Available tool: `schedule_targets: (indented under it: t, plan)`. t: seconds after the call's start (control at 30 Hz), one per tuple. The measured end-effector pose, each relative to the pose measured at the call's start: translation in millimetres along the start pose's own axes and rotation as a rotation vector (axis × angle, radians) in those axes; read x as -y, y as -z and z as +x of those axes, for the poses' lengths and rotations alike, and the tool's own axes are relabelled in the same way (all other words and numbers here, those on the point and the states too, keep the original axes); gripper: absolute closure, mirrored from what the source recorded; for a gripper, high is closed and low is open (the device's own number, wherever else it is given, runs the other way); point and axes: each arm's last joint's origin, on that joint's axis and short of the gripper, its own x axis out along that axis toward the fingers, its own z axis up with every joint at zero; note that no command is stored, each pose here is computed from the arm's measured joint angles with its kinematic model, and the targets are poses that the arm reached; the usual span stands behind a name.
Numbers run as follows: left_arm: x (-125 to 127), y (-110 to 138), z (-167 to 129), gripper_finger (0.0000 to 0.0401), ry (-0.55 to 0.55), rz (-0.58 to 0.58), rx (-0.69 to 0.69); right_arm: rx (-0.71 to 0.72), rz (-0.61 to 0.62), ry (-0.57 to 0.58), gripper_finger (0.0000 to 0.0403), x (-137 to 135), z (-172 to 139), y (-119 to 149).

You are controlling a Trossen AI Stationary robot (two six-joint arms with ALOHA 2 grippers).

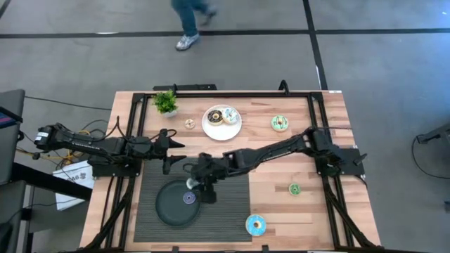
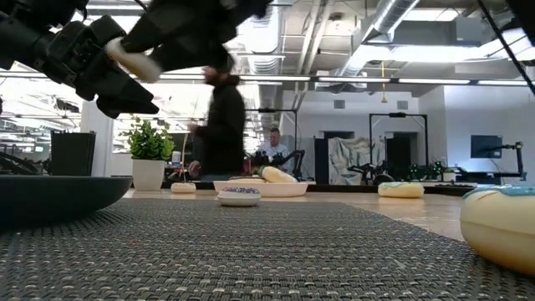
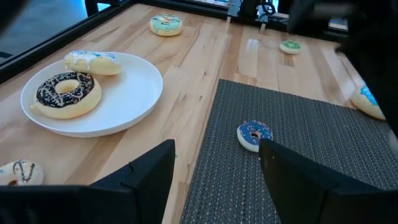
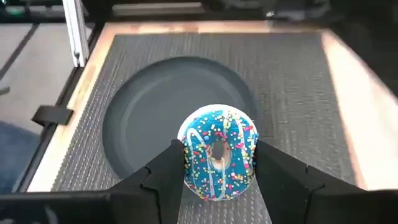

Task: Pick & Place donuts
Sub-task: Put the small blue donut on the black plate

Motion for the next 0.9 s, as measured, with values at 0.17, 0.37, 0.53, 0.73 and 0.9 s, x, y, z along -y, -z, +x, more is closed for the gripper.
schedule_targets:
  t: [0.17, 0.37, 0.53, 0.73, 0.9]
  plan:
    - [0.1, 0.0, 0.0, 0.0176, 0.000, 0.000, 0.000, -0.016, 0.001, 0.002, 0.0230, 0.6, 25.6, -14.2]
    - [0.0, 0.1, 0.0, 0.0175, 0.000, 0.000, -0.001, -0.142, 0.004, 0.010, 0.0230, 1.5, 64.7, -7.2]
    - [0.0, 0.2, -0.1, 0.0175, -0.001, 0.001, -0.003, -0.140, 0.004, 0.007, 0.0230, 2.4, 84.5, -0.5]
    - [-0.1, 0.5, 0.0, 0.0175, -0.001, 0.001, -0.005, -0.156, 0.006, 0.008, 0.0226, 3.7, 87.0, 2.9]
    - [-0.1, 0.5, 0.0, 0.0175, -0.001, 0.001, -0.005, -0.162, 0.009, -0.013, 0.0197, 3.5, 87.0, 3.4]
